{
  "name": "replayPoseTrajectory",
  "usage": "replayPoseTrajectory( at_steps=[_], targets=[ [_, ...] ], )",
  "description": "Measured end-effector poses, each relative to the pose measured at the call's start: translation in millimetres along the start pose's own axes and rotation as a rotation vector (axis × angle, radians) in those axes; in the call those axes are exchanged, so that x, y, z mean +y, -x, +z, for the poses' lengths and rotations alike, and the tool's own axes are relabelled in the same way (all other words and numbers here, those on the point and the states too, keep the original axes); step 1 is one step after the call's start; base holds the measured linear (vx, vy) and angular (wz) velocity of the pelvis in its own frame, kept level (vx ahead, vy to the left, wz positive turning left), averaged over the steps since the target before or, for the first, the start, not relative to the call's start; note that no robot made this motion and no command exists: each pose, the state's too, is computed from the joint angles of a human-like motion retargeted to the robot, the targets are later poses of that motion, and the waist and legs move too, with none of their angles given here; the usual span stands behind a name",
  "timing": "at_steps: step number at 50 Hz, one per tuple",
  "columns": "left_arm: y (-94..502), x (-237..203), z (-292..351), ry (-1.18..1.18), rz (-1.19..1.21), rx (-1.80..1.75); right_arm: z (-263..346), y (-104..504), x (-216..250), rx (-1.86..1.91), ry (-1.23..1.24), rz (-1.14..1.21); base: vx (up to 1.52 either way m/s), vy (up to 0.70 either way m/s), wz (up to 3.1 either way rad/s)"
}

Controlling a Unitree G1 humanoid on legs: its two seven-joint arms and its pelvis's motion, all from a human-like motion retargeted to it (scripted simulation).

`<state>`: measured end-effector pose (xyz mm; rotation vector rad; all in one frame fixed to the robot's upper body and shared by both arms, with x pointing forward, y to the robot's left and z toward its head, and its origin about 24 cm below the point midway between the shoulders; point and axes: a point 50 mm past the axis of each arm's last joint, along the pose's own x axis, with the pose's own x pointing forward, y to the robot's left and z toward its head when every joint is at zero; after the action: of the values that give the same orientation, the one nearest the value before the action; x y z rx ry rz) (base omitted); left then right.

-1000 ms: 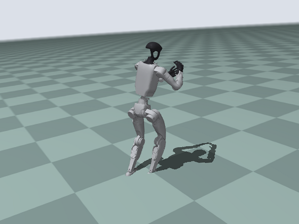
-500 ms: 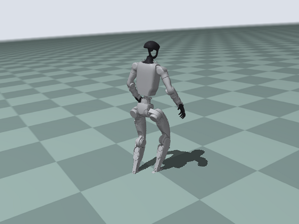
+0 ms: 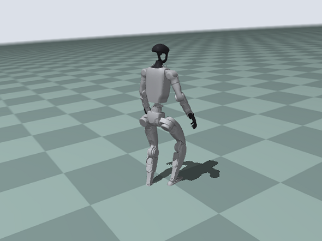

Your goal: Sport exercise

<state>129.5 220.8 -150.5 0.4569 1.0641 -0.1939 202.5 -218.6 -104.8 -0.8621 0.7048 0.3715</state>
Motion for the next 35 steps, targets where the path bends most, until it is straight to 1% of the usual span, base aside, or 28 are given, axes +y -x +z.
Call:
replayPoseTrajectory(
  at_steps=[5,8,13,20,24,30,35],
  targets=[
    [-3,12,16,0.016,0.051,-0.039,-5,1,-2,0.022,-0.079,-0.059,0.01,-0.01,0.04],
    [-6,28,41,0.038,0.097,-0.105,-10,1,-6,0.049,-0.133,-0.096,0.08,-0.04,0.24],
    [-7,41,86,0.089,0.139,-0.234,-26,4,3,0.129,-0.193,-0.091,0.06,-0.08,0.32],
    [1,48,152,0.136,0.131,-0.436,-44,11,18,0.221,-0.227,-0.042,0.04,-0.1,0.38],
    [7,45,176,0.139,0.103,-0.518,-50,14,21,0.245,-0.245,-0.029,0.01,-0.08,0.38],
    [8,37,182,0.115,0.052,-0.542,-56,16,23,0.261,-0.28,-0.028,0.0,-0.05,0.39],
    [-1,29,143,0.091,0.014,-0.416,-60,19,24,0.272,-0.305,-0.027,0.0,-0.02,0.39]
  ],
)
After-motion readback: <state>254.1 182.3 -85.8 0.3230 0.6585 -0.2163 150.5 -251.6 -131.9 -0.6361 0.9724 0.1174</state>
